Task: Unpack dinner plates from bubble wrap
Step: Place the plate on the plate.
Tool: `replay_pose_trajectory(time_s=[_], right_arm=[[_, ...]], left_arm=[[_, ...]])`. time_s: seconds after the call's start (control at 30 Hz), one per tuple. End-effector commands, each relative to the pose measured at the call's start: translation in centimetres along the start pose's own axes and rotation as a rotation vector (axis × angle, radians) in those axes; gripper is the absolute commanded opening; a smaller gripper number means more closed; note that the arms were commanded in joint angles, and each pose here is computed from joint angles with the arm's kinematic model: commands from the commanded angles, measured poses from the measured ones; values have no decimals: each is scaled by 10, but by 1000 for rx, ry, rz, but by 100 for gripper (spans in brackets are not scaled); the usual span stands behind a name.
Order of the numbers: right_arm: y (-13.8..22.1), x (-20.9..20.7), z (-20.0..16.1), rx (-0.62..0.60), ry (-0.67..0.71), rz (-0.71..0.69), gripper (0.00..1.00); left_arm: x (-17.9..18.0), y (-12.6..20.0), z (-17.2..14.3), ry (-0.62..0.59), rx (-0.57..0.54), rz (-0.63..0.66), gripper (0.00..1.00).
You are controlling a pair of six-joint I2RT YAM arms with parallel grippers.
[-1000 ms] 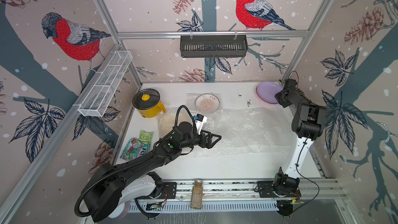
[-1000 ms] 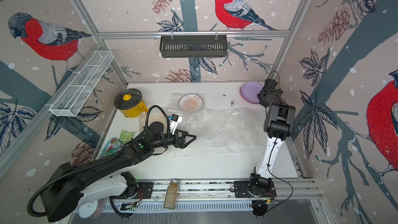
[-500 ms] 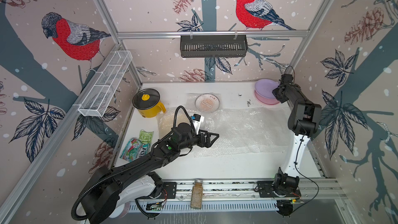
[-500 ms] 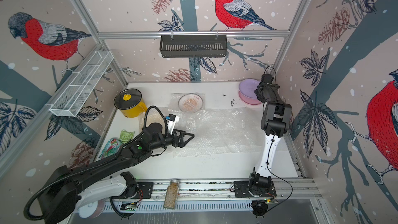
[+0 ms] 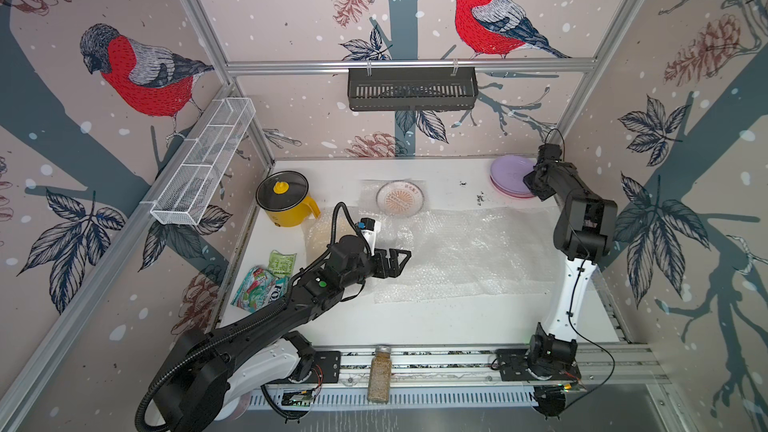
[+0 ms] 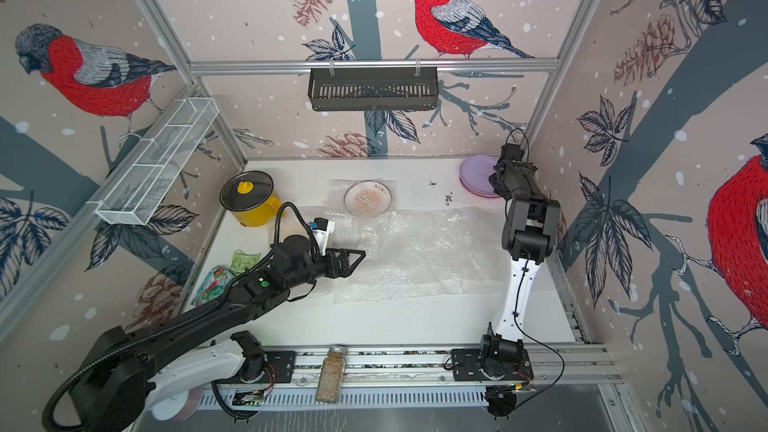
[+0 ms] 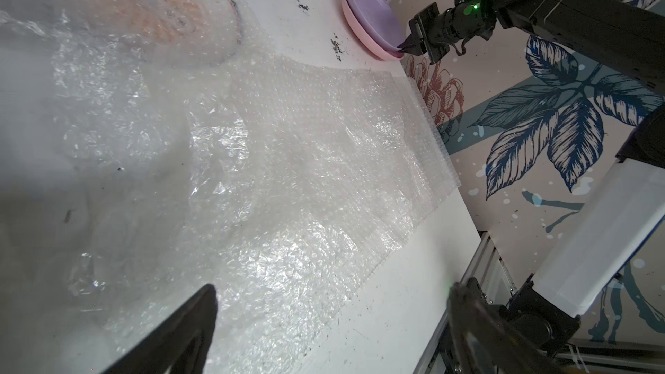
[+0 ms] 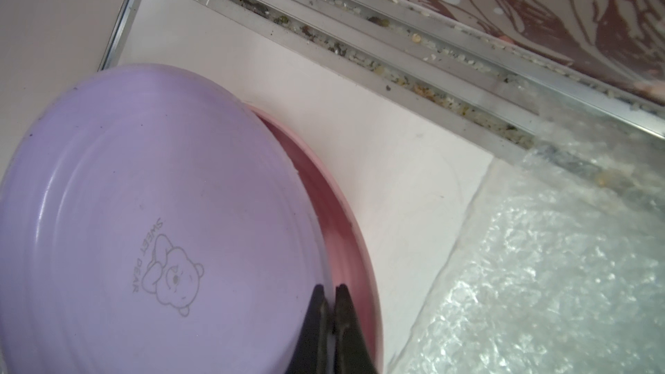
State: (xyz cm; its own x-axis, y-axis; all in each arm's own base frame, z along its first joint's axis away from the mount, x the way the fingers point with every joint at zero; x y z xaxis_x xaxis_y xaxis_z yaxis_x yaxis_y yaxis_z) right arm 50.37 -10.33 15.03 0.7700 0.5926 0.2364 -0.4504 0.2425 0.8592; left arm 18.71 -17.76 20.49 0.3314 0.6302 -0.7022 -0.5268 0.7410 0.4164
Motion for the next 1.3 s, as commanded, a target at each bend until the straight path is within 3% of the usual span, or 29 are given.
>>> replay_pose_trajectory(time_s=[0.0,0.33,0.43,0.63,0.97,1.1,1.27], right_arm=[[0,-5,-4,12,19,-59,7],[17,-10,-6,-16,19,-85,9],[19,-11,-7,-12,24,-82,21],[29,-8,-7,-15,37,-19,36],[80,-4,-25,-71,101,180,82],[101,-1,-45,-88,159,257,99],[140,5,-75,-136,255,366,99]], left_arm=[[4,0,1,16,-10,32,98],[12,-2,-4,34,5,58,98],[15,-1,-5,41,2,76,98],[12,5,0,41,-23,88,98],[2,31,11,98,-81,110,98],[13,50,6,175,-165,224,98],[34,80,4,228,-315,457,98]])
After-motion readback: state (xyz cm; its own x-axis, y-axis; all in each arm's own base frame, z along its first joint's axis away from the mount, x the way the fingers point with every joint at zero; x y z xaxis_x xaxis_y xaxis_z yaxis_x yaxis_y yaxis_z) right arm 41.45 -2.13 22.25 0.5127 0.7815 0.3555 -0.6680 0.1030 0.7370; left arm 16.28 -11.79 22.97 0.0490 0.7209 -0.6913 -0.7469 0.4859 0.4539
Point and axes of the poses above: each gripper's point midway between its finger pads, its own y axis back along the fingers, its own x axis along the line the jaws close on, z = x × y, the point moved 10 cm from there along y, back along the fingers, and after that the axes turned 5 degrees about y, right-handed, at the moved point
